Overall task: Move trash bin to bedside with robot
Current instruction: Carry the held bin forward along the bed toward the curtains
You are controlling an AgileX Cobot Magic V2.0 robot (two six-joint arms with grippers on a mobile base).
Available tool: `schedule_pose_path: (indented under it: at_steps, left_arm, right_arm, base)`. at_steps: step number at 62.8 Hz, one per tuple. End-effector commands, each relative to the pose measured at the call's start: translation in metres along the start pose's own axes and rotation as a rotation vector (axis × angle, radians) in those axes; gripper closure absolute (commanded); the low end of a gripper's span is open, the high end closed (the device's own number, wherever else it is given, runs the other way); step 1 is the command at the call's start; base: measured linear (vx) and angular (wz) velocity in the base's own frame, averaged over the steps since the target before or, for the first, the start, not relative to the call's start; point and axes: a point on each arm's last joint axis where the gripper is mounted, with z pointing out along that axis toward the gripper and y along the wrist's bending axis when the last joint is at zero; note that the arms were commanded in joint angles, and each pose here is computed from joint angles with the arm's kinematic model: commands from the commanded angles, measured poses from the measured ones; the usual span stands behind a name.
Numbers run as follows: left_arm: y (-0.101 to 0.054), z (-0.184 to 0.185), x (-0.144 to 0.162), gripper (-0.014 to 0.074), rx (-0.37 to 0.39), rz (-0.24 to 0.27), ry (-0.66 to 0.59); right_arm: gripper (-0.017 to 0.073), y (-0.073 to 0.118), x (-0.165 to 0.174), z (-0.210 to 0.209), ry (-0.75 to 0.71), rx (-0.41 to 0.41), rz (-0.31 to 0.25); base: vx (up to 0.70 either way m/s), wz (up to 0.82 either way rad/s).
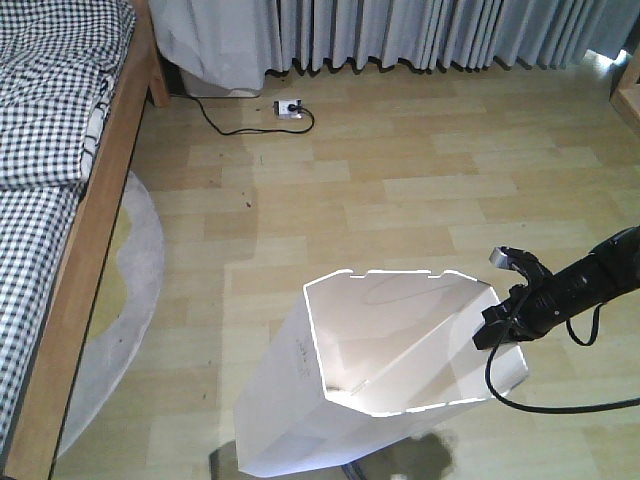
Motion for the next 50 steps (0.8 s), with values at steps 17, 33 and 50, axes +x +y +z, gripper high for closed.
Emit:
schedule_pose_path:
  at_steps: [17,33,50]
  left_arm:
    - [-0.0005,-0.0022,-0.0150,0.0600,0.005,-0.006,-0.102]
    - [-0.0005,-0.0022,-0.0150,0.0600,0.005,-0.006,-0.102]
    - [-0.0005,-0.0022,-0.0150,0.0600,0.005,-0.006,-0.102]
  right_arm:
    - [0.0564,0.0318,-0.0143,-0.0289,-0.057,-0.203,-0.008]
    - [0.0564,0.0318,-0.0143,-0.0289,-0.057,-0.203,-0.008]
    - [0.0564,0.0318,-0.0143,-0.0289,-0.057,-0.203,-0.009]
  base:
    - [0.28,-0.02]
    - [0.29,-0.01]
    - [0.27,0.00]
